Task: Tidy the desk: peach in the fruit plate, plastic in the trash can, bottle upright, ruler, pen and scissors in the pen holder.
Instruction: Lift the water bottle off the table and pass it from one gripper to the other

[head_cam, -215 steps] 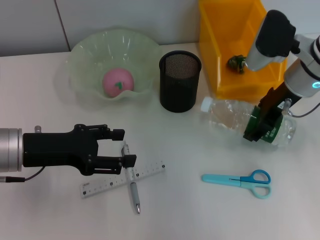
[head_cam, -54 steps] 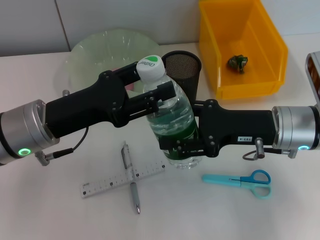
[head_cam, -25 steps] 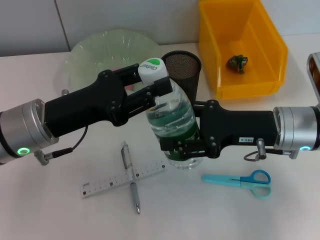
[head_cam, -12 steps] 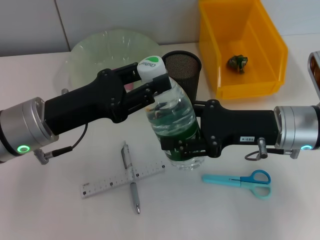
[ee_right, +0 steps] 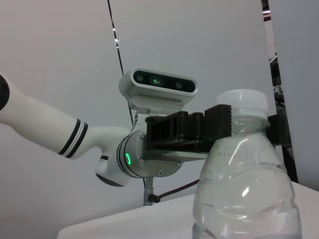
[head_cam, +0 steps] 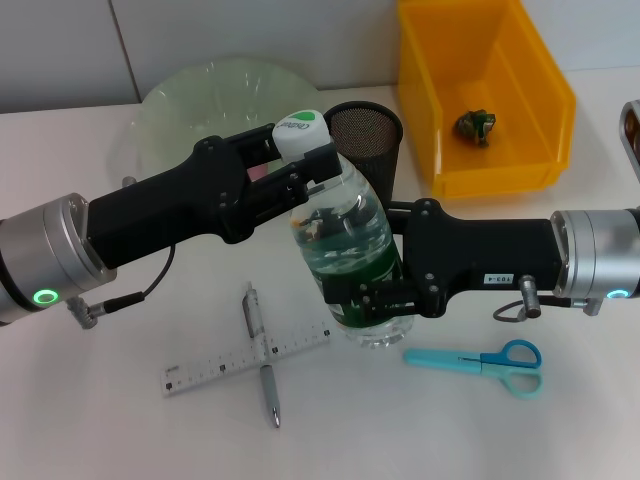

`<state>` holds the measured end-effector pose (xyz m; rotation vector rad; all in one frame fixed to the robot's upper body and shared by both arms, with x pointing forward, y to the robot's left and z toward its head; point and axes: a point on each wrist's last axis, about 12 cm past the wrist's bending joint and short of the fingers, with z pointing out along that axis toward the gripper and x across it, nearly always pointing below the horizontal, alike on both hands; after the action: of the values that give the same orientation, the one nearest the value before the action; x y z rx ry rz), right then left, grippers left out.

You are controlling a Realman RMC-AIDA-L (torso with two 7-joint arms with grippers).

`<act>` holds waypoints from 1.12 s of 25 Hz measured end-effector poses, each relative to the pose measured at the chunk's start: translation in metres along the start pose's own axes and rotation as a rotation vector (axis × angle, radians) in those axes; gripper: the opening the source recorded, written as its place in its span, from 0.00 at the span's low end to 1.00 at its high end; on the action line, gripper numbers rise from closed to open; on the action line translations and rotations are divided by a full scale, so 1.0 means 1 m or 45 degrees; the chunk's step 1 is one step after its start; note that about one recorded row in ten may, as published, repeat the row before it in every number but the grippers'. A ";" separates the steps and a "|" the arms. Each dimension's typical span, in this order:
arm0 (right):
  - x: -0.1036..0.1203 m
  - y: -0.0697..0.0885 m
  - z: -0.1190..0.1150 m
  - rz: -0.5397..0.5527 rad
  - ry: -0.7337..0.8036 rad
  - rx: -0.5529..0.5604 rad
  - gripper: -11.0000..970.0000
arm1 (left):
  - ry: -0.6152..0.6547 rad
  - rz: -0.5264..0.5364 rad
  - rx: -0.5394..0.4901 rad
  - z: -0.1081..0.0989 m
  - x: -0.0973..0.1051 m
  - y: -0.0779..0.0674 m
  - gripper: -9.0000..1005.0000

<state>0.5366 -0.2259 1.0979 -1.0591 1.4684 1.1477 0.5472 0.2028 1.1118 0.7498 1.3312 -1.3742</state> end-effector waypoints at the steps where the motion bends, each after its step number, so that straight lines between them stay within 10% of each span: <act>1: 0.000 0.000 0.000 -0.001 0.001 0.000 0.79 | 0.000 -0.001 0.000 0.000 0.000 0.000 0.45; 28: -0.003 -0.003 -0.004 -0.011 0.027 0.008 0.79 | -0.006 0.004 -0.003 0.002 -0.002 0.001 0.45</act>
<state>0.5395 -0.2298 1.1010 -1.0754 1.4813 1.1282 0.5494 0.2014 1.1134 0.7466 1.3275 -1.3712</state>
